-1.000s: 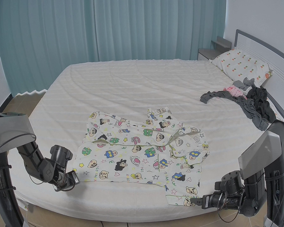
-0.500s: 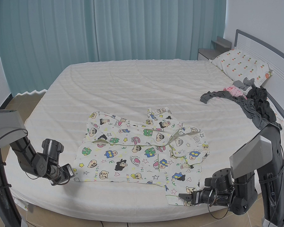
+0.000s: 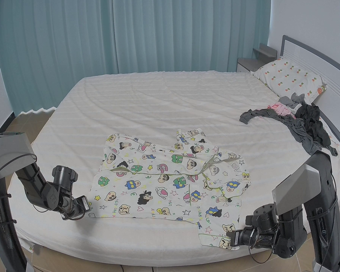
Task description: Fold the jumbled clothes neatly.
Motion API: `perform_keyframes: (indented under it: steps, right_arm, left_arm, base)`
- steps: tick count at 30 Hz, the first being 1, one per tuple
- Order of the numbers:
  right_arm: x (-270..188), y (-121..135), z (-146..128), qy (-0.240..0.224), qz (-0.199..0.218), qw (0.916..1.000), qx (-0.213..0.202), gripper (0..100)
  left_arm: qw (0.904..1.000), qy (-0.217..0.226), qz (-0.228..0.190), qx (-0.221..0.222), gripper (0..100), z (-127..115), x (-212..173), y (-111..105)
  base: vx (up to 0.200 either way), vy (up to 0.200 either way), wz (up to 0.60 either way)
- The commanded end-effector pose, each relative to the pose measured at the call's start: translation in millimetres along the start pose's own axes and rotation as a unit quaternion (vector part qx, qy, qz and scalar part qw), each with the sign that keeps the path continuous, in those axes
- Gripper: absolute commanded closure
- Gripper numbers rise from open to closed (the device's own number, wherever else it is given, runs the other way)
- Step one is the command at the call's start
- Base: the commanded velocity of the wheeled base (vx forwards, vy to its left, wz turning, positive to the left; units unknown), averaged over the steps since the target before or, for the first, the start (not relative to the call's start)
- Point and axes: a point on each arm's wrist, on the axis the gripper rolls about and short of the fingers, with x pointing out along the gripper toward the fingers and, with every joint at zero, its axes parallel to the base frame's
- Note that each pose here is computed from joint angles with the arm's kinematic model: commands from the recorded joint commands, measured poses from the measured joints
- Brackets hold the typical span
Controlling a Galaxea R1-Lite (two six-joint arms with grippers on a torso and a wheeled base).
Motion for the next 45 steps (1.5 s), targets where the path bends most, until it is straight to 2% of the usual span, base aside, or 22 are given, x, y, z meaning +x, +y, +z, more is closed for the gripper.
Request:
perform_keyframes:
  steps: [1,7,16,22,23,28,34,45]
  right_arm:
    - [-0.5,0.1,-0.9,0.0,0.001,1.0,0.0,100]
    - [-1.1,0.3,-0.5,-0.001,0.001,1.0,-0.001,100]
    - [-1.9,0.7,0.2,-0.002,0.001,1.0,-0.001,100]
    - [-3.2,1.2,1.0,-0.003,0.002,1.0,0.0,100]
    - [-3.2,0.9,1.1,-0.004,0.001,1.0,0.0,100]
    - [-5.1,0.2,-0.7,0.001,0.0,1.0,0.001,100]
    - [-6.3,0.0,-1.4,0.004,-0.001,1.0,0.001,100]
    - [-24.2,2.4,-3.3,0.014,0.0,0.9999,-0.005,100]
  left_arm:
    - [0.9997,0.01,0.003,0.024,0,-3.0,5.7,0.9]
    - [0.9981,0.0,-0.008,0.061,0,-4.6,19.8,-11.3]
    - [0.9962,-0.005,-0.012,0.086,0,-11.0,29.1,-30.3]
    - [0.9958,-0.015,0.011,0.09,0,-14.1,34.0,-33.3]
    - [0.9957,-0.015,0.01,0.09,100,-14.4,34.0,-33.7]
    - [0.9963,-0.02,0.008,0.084,100,-12.1,34.1,-35.4]
    - [0.9983,-0.036,0.002,0.045,100,-3.8,33.2,-40.4]
    - [0.9984,-0.03,0.013,0.045,100,-10.1,23.7,-33.6]
  base:
    - [0.0,0.0,0.0]
    - [0.0,0.0,0.0]
    - [0.0,0.0,0.0]
    - [0.0,0.0,0.0]
    - [0.0,0.0,0.0]
    - [0.0,0.0,0.0]
    - [0.0,0.0,0.0]
    - [0.0,0.0,0.0]
